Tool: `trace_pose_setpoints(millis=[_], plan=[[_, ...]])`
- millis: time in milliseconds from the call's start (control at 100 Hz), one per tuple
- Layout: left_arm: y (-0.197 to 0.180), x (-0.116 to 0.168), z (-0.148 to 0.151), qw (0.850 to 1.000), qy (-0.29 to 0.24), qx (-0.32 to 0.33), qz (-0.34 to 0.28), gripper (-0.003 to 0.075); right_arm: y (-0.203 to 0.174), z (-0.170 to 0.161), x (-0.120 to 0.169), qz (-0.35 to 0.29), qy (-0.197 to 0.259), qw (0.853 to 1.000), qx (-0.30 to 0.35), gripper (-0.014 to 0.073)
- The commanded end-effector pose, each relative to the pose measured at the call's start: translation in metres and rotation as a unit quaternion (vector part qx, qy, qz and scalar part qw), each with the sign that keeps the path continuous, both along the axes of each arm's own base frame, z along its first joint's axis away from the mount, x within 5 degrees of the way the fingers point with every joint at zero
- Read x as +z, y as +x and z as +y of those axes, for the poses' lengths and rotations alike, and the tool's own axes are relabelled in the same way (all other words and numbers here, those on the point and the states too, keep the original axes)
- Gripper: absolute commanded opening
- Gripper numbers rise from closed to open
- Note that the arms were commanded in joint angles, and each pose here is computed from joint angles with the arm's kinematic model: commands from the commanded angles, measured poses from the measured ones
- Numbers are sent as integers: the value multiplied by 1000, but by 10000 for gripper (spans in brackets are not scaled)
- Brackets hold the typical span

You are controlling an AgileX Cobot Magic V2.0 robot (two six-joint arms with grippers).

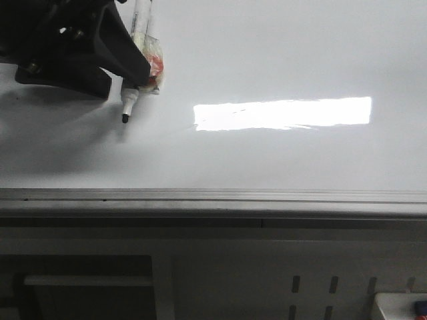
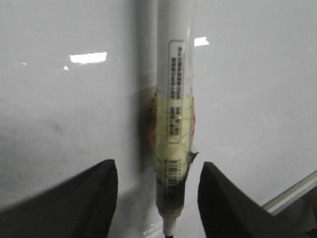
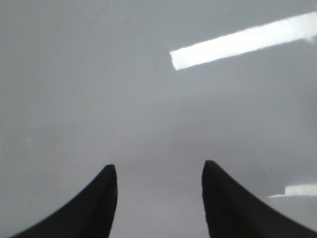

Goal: Write number 3 on whiteboard

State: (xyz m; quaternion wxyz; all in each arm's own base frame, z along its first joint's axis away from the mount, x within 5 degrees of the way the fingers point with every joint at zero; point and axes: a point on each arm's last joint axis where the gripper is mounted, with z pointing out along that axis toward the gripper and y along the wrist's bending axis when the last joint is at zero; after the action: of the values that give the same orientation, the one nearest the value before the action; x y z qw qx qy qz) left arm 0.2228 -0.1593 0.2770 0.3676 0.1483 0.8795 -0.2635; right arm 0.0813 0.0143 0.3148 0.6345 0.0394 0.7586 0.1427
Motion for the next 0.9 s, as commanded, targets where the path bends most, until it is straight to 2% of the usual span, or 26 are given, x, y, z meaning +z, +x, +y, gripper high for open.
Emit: trace_pose_setpoints(millis=[0, 70, 180, 310, 400, 500, 620, 720, 800, 890], plan=[[8, 8, -3, 999, -9, 14, -30, 283, 2, -1, 20, -59, 13, 998, -4, 344], [9, 5, -3, 1000, -5, 12, -28, 186, 2, -1, 22, -70, 14, 997, -5, 344], [8, 6, -3, 999, 3, 6, -32, -25, -1, 2, 34, -86, 19, 996, 10, 344], [1, 21, -4, 998, 2, -13, -58, -20, 0, 10, 52, -88, -8, 994, 61, 343], [-14, 41, -9, 990, 27, -71, -117, -20, 4, 22, 67, -77, -45, 988, 122, 344], [-40, 64, -16, 961, 82, -173, -199, -20, 8, 40, 83, -67, -94, 972, 206, 344], [-69, 78, -16, 901, 162, -289, -280, -20, 13, 69, 96, -67, -142, 939, 305, 345], [-87, 81, -11, 855, 216, -351, -315, -20, 16, 96, 100, -68, -155, 914, 368, 364], [-96, 84, -5, 833, 242, -371, -330, -20, 17, 115, 99, -58, -160, 898, 406, 407], [-100, 87, -1, 822, 257, -375, -344, -20, 18, 135, 96, -48, -166, 882, 438, 467]])
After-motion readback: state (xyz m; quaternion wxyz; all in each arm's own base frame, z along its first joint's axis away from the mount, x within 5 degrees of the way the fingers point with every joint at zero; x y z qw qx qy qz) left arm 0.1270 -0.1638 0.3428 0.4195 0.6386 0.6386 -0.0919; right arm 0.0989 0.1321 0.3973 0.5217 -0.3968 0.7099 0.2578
